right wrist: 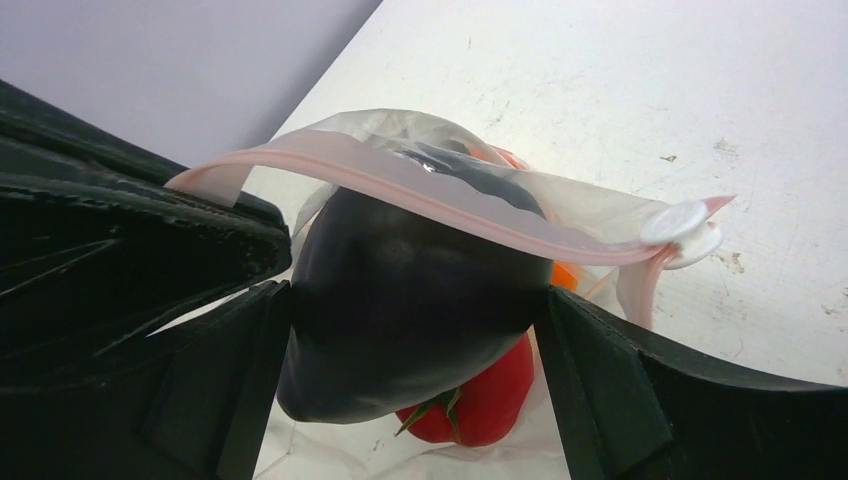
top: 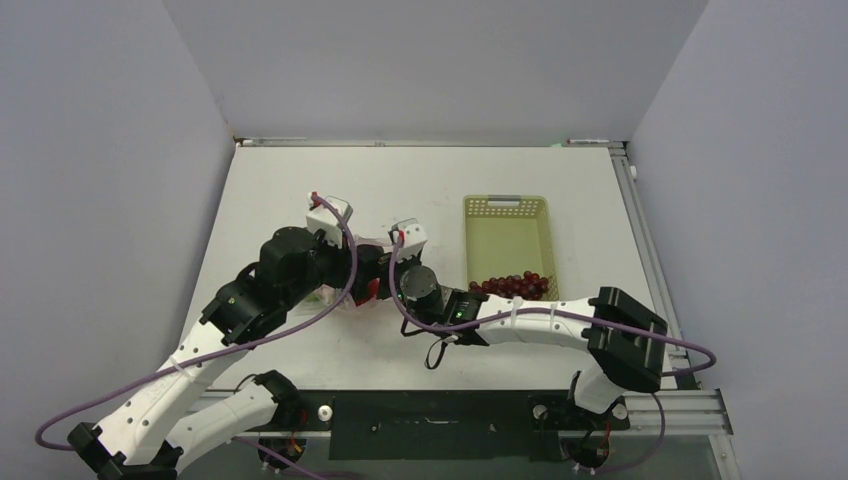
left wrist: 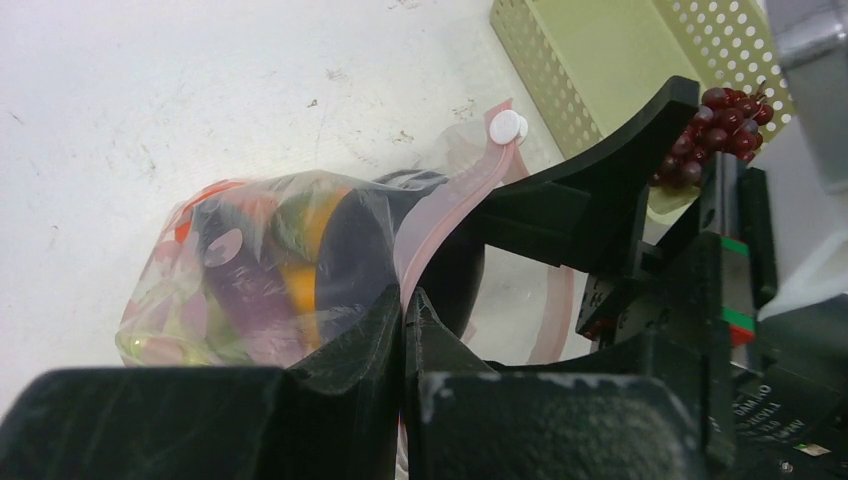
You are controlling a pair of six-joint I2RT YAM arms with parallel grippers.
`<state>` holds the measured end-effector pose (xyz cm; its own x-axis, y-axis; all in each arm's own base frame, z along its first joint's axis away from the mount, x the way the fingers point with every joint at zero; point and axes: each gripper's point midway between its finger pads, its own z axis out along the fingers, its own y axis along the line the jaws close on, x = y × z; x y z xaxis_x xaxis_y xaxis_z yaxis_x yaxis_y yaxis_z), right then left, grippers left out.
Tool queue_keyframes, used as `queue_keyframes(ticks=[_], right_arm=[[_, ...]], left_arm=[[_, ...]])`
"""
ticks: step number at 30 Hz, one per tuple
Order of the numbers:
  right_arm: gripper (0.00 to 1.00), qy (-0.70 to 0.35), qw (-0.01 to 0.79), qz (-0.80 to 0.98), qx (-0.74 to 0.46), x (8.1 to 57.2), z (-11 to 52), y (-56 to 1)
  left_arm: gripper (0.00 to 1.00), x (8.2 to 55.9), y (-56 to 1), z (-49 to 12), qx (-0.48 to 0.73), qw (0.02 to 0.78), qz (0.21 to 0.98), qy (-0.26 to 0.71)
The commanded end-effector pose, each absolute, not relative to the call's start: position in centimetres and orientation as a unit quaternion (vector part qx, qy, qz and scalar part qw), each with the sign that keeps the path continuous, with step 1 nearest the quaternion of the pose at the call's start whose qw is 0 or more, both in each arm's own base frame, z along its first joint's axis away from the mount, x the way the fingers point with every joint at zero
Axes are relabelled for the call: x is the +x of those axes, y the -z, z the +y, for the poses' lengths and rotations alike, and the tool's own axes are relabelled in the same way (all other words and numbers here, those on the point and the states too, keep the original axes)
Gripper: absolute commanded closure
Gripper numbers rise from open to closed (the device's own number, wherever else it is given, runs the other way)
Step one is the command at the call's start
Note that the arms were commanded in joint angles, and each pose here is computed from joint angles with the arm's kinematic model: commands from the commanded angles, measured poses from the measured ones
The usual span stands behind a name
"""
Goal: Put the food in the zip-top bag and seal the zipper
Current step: Place the fake vegetable in the zipper food storage bag.
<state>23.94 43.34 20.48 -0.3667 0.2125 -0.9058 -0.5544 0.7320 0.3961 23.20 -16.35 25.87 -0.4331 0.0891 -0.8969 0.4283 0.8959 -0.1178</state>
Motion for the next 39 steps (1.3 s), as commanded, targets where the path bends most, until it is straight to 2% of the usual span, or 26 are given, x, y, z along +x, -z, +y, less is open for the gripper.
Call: queue_keyframes(ticks=[1, 20, 27, 28, 29, 30, 32, 33, 34, 35, 36, 37, 39], right_arm=[[0.10, -0.352, 0.564, 0.736, -0.130, 23.2, 42.8, -23.2], [0.10, -0.357, 0.524, 0.763, -0.126, 23.4, 44.6, -21.2], [0.10, -0.328, 0.519, 0.780, -0.119, 24.3, 44.4, -20.5], [0.09, -0.331, 0.522, 0.777, -0.123, 24.3, 44.5, -20.6], [0.04, -0.334, 0.523, 0.775, -0.122, 24.2, 44.4, -20.6], [0.08, -0.342, 0.523, 0.771, -0.122, 24.0, 44.4, -20.7], [0.29, -0.350, 0.525, 0.767, -0.119, 24.0, 44.3, -20.8], [0.53, -0.351, 0.526, 0.766, -0.117, 24.0, 44.2, -20.9], [0.63, -0.350, 0.525, 0.767, -0.117, 24.0, 44.3, -20.9], [0.67, -0.349, 0.526, 0.767, -0.116, 24.0, 44.2, -21.0], [0.67, -0.347, 0.526, 0.768, -0.116, 24.1, 44.2, -20.9], [0.59, -0.347, 0.526, 0.767, -0.117, 24.1, 44.2, -20.9], [0.20, -0.347, 0.526, 0.767, -0.118, 24.0, 44.2, -21.0]], left_arm=[[1.00, 23.7, -27.6, -16.9, 0.142, 0.531, 0.814, 0.188], [1.00, 23.7, -27.6, -16.9, 0.143, 0.530, 0.813, 0.192], [1.00, 23.6, -27.7, -17.0, 0.146, 0.530, 0.812, 0.195], [1.00, 23.6, -27.7, -17.0, 0.146, 0.530, 0.812, 0.196], [1.00, 23.6, -27.7, -17.0, 0.146, 0.530, 0.812, 0.196], [1.00, 23.6, -27.7, -17.0, 0.146, 0.530, 0.812, 0.195], [1.00, 23.6, -27.7, -17.0, 0.146, 0.530, 0.812, 0.196], [1.00, 23.6, -27.6, -17.0, 0.146, 0.529, 0.812, 0.196], [1.00, 23.6, -27.7, -17.0, 0.146, 0.530, 0.812, 0.196], [1.00, 23.6, -27.6, -17.0, 0.146, 0.529, 0.813, 0.196], [1.00, 23.6, -27.7, -17.0, 0.147, 0.529, 0.812, 0.196], [1.00, 23.6, -27.6, -17.0, 0.147, 0.529, 0.813, 0.196], [1.00, 23.6, -27.7, -17.0, 0.147, 0.529, 0.812, 0.196]])
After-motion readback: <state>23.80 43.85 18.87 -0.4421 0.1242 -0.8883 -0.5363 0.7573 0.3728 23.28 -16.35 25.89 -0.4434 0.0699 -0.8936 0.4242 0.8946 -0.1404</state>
